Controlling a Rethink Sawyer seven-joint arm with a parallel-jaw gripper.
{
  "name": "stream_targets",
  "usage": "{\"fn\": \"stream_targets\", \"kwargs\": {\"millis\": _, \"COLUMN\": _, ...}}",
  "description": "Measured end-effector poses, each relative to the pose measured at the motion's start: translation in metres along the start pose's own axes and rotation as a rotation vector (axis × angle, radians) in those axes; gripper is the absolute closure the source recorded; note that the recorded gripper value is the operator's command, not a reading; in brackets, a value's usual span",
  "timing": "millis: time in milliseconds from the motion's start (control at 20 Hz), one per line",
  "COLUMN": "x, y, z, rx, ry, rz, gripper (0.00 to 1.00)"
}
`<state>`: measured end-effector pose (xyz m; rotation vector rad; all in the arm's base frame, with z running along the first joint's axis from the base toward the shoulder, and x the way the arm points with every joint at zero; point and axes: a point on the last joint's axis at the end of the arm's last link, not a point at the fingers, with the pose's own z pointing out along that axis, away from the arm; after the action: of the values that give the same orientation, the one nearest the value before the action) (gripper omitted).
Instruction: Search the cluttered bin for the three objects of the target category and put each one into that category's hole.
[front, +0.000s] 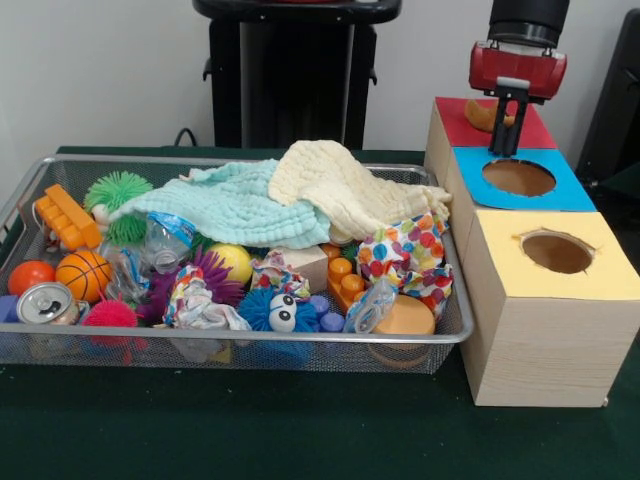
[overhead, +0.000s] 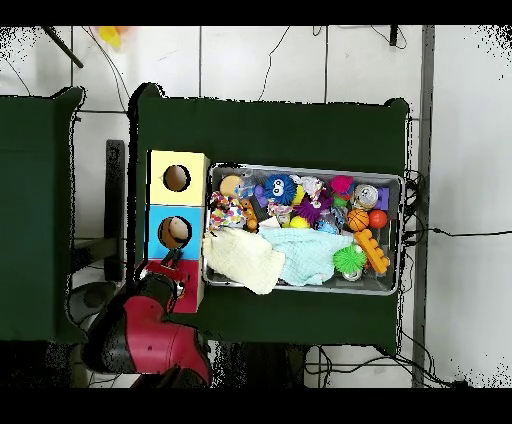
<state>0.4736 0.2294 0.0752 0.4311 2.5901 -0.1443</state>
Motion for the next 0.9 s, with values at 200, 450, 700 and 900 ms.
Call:
{"fn": "stream_targets", "kwargs": {"millis": 200, "x": 0.0007, "y": -0.0002, "z": -0.0001, "rx": -0.001, "ry": -0.006, "rz": 0.004, "gripper": 1.00}}
{"fn": "stream_targets", "kwargs": {"millis": 450, "x": 0.0035, "y": -0.0010, "z": -0.0010, "rx": -0.001, "ry": -0.015, "rz": 0.010, "gripper": 1.00}}
{"fn": "stream_targets", "kwargs": {"millis": 700, "x": 0.0056, "y": -0.0008, "z": -0.0022, "rx": 0.002, "ry": -0.017, "rz": 0.016, "gripper": 1.00}}
{"fn": "stream_targets", "kwargs": {"millis": 900, "x": 0.0065, "y": -0.0002, "z": -0.0029, "rx": 0.006, "ry": -0.016, "rz": 0.029, "gripper": 1.00}}
